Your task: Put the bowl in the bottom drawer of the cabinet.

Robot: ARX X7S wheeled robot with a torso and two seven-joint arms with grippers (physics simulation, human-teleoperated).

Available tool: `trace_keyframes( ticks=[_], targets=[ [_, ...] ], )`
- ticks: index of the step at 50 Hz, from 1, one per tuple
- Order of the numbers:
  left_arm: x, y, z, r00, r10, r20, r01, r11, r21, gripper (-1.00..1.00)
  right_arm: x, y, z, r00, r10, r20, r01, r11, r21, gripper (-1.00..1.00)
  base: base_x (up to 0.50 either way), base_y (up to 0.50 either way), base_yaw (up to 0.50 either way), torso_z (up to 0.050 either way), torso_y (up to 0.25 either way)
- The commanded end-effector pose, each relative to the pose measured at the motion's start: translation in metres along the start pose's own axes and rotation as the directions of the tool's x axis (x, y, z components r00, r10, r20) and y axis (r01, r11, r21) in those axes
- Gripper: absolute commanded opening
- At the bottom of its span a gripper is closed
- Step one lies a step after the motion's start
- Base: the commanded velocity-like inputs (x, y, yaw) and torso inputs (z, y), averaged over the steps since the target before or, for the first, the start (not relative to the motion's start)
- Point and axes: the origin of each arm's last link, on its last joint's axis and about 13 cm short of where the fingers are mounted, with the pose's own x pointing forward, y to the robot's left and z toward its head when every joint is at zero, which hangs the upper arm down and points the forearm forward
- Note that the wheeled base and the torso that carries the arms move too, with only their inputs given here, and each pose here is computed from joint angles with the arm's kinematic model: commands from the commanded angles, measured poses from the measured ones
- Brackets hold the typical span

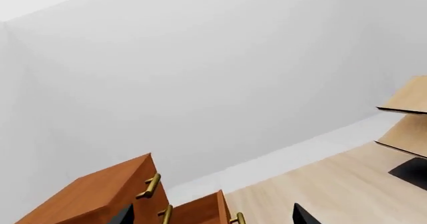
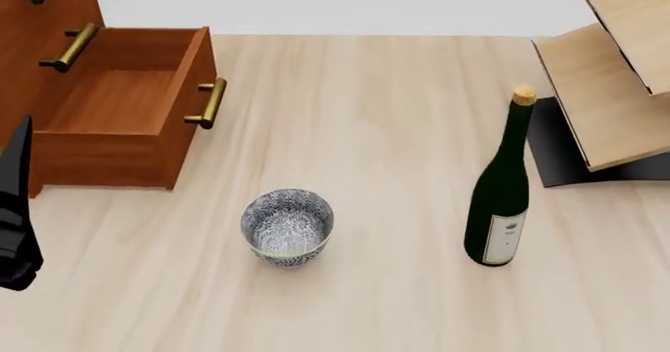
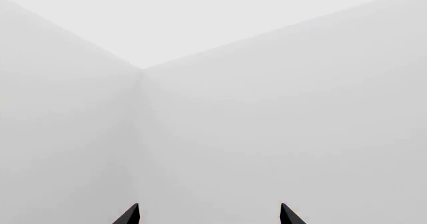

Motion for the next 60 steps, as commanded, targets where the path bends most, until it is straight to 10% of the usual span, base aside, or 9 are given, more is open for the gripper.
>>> trace_keyframes(
  ticks=[1, 60],
  targets=[
    [0.0002, -0.0017, 0.0001, 1.0, -0.012, 0.003, 0.012, 1.0, 0.011, 1.0, 0.0005, 0.0022, -0.0001, 1.0, 0.004, 0.005, -0.004, 1.0, -0.006, 1.0, 0.5, 0.0, 0.0, 0.0, 0.0],
    [-0.0009, -0.0015, 0.0047, 0.999, -0.009, 0.035, 0.009, 1.0, 0.002, 1.0, 0.0022, -0.002, 0.0027, 0.999, 0.034, 0.002, -0.034, 0.999, -0.011, 1.0, 0.5, 0.0, 0.0, 0.0, 0.001]
  ],
)
